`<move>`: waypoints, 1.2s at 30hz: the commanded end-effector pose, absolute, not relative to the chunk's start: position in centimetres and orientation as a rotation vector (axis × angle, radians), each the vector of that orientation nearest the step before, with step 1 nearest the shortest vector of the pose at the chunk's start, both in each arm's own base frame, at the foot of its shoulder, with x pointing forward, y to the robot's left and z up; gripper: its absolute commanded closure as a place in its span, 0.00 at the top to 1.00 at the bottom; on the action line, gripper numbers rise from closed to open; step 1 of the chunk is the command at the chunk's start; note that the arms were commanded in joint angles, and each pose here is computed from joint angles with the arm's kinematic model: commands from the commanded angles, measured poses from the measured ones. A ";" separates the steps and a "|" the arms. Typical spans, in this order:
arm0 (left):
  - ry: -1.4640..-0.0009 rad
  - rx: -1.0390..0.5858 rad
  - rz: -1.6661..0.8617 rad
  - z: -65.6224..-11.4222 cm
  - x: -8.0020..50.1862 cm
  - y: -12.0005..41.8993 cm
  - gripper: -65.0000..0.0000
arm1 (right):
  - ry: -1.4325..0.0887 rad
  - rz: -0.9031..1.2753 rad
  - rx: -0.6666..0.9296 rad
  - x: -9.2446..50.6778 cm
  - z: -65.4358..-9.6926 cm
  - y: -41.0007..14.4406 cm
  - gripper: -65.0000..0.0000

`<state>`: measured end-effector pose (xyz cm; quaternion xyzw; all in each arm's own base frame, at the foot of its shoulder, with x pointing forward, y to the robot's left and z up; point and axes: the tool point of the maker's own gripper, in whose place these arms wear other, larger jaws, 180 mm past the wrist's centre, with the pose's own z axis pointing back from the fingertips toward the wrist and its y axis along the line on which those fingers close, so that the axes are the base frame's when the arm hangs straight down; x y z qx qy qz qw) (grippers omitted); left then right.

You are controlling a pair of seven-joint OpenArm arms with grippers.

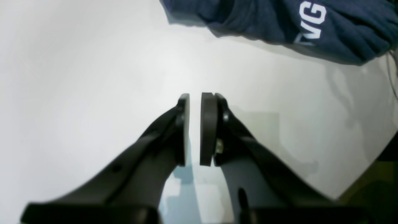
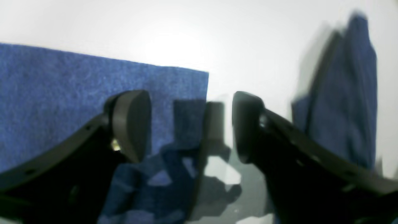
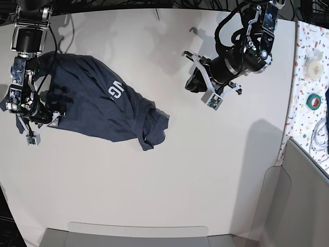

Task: Layout the t-shirt on the table in an organized manner, then fold the t-shirt properly
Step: 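Release the shirt with the right gripper and regrasp its edge, then lift the shirt with the right gripper and swing it toward the left gripper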

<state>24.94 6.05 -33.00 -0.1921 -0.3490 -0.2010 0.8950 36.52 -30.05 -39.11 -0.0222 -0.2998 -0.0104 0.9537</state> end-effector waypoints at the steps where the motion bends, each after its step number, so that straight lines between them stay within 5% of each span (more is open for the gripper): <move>1: -0.759 -0.392 -0.419 -32.1 25.4 6.5 0.08 | -0.571 -0.001 -0.061 36.0 -39.7 -30.2 0.37; 4: -0.759 -0.380 -0.404 -32.2 25.5 7.1 0.08 | -0.581 0.001 -0.056 36.2 -39.9 -29.8 0.00; 9: -0.760 -0.371 -0.391 -32.3 25.5 7.6 0.08 | -0.660 0.017 -0.067 37.7 -37.1 -29.6 0.00; 22: -0.797 -0.302 -0.297 -31.6 26.7 11.2 0.07 | -1.182 -0.082 -0.013 40.2 -17.3 -25.5 0.00; 36: -0.913 -0.076 -0.025 -28.6 27.8 23.0 0.07 | -1.158 0.420 0.429 36.4 -17.7 1.2 0.00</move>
